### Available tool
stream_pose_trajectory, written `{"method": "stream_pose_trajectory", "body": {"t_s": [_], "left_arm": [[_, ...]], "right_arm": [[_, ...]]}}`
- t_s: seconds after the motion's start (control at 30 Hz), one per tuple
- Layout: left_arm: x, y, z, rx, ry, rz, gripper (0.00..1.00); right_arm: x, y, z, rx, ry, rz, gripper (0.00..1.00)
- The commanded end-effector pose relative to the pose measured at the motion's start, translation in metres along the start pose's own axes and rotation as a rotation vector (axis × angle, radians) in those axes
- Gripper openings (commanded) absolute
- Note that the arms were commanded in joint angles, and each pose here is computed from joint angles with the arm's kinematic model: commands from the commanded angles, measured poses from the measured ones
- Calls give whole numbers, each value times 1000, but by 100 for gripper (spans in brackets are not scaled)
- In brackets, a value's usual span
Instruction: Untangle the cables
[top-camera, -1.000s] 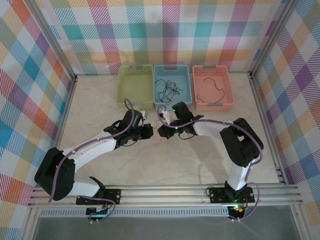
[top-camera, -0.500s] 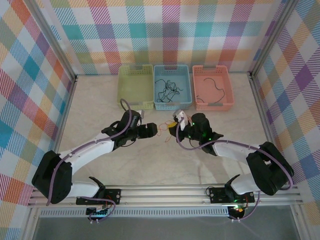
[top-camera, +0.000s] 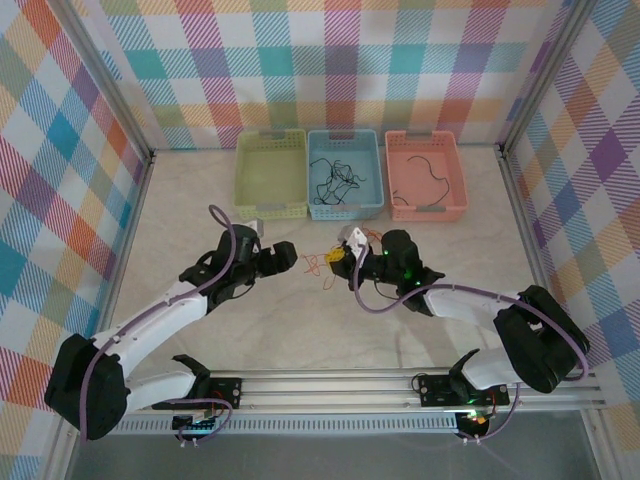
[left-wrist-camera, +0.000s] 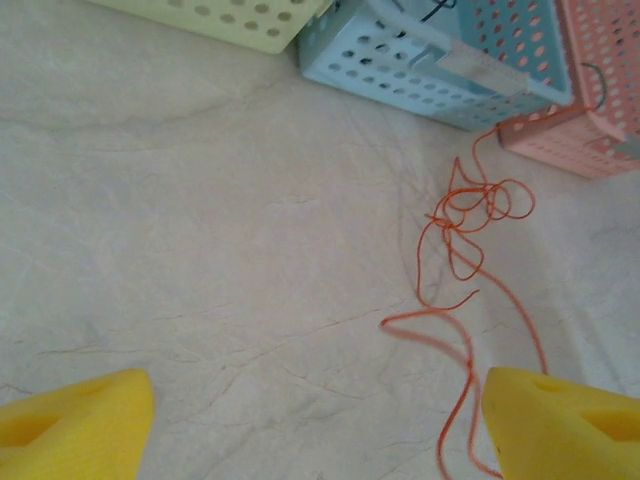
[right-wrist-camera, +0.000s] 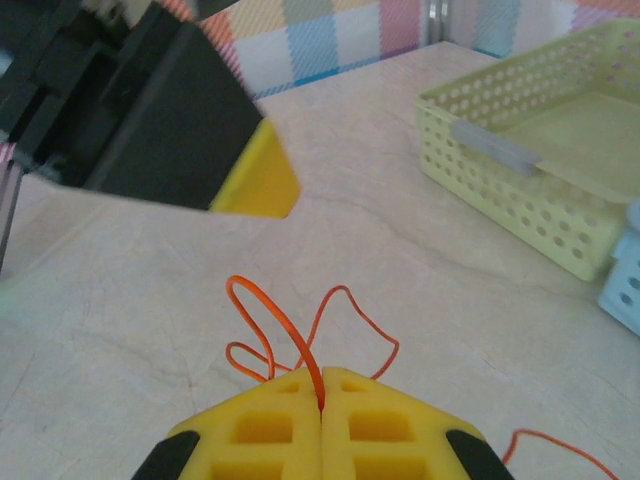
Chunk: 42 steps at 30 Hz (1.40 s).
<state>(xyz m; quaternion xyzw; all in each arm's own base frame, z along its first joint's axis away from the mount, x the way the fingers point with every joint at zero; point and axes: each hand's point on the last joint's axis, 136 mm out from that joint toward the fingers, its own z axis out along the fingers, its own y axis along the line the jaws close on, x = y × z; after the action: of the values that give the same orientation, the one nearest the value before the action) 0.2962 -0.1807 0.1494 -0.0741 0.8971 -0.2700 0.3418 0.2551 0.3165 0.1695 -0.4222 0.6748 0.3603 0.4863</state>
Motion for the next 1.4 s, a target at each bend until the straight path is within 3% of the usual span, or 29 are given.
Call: {"method": "stream_pose_trajectory", "body": {"t_s": [0.0,0.3,0.5,0.83,1.2,1.37], "left_arm": [[-5,-11,-4,65,-4,-14,86],[21,-30,29,167,184,-34,89],[54,-42,61,212,372,-52,84],[87,-66,75,293,521,-34,77],[107,-76,83,329,613,-40,52],[105,-73,83,307,600,-29,19]], "right_arm": [[-3,21,6,-75,-23,-157,0],[4,61,13,-212,-40,-346,0],[11,73,12,-263,-26,-360,0],[14,81,12,-304,-25,-376,0],[12,80,11,-289,-29,-381,0],[11,80,10,-286,-35,-386,0]]}}
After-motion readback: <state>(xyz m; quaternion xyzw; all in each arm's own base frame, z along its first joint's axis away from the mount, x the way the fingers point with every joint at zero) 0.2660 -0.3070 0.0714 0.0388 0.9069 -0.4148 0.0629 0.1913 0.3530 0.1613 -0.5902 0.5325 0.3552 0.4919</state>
